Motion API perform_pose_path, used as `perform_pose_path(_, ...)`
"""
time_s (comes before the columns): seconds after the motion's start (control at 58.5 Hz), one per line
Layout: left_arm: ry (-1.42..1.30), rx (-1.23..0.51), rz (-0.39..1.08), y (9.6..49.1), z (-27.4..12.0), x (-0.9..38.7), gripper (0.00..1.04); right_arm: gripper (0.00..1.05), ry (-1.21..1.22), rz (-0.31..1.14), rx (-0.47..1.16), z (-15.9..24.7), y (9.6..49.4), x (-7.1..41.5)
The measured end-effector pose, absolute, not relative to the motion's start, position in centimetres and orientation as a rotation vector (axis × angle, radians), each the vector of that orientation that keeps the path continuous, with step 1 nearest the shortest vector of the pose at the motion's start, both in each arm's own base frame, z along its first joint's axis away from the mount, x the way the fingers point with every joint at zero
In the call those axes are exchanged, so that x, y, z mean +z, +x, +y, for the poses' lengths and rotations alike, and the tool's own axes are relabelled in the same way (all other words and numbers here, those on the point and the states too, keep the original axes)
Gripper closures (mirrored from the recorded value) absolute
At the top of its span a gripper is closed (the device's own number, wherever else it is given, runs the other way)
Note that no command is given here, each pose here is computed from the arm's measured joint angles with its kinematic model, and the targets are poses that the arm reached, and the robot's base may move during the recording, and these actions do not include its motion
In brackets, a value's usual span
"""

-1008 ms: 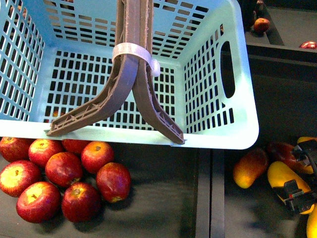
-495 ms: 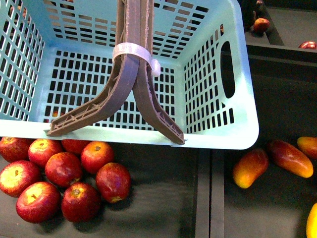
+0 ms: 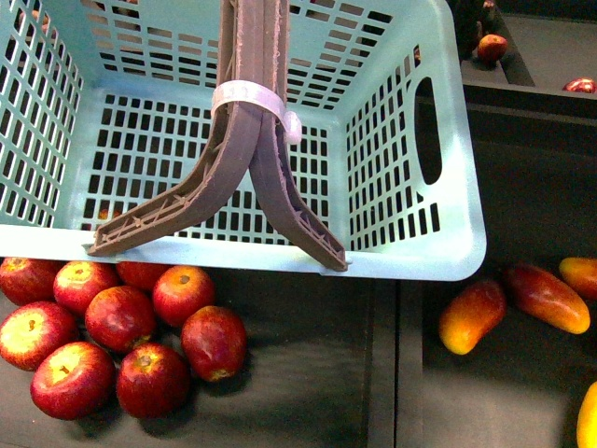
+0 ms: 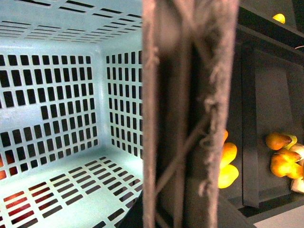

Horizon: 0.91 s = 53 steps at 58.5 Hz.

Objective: Pick mango and avocado into basket

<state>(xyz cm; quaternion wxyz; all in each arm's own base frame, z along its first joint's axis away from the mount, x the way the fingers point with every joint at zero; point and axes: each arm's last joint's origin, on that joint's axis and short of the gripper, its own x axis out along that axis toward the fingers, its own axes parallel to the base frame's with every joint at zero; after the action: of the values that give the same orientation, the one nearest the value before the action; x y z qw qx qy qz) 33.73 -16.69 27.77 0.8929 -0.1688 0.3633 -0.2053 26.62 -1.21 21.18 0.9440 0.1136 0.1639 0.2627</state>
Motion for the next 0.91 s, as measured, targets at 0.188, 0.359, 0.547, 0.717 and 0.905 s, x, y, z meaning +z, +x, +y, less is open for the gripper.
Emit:
perform_pose_path(0.188, -0.350, -0.426, 0.754, 33.7, -16.7, 27.8, 0.99, 0.40, 0.174, 0.403, 0.625, 4.2, 25.3, 20.0)
perform_pose_path(0.359, -0.350, -0.426, 0.754, 33.7, -16.7, 27.8, 0.99, 0.40, 0.121, 0.434, 0.690, 8.1, 24.2, 19.3)
perform_pose_path(0.547, -0.350, -0.426, 0.754, 33.7, -16.7, 27.8, 0.99, 0.40, 0.091, 0.469, 0.728, 11.3, 23.7, 18.3)
perform_pose_path(0.717, -0.350, -0.426, 0.754, 33.7, -16.7, 27.8, 0.99, 0.40, 0.078, 0.487, 0.718, 12.9, 24.0, 17.5)
perform_pose_path(0.905, -0.350, -0.426, 0.754, 33.7, -16.7, 27.8, 0.99, 0.40, 0.072, 0.494, 0.717, 14.1, 24.2, 17.2)
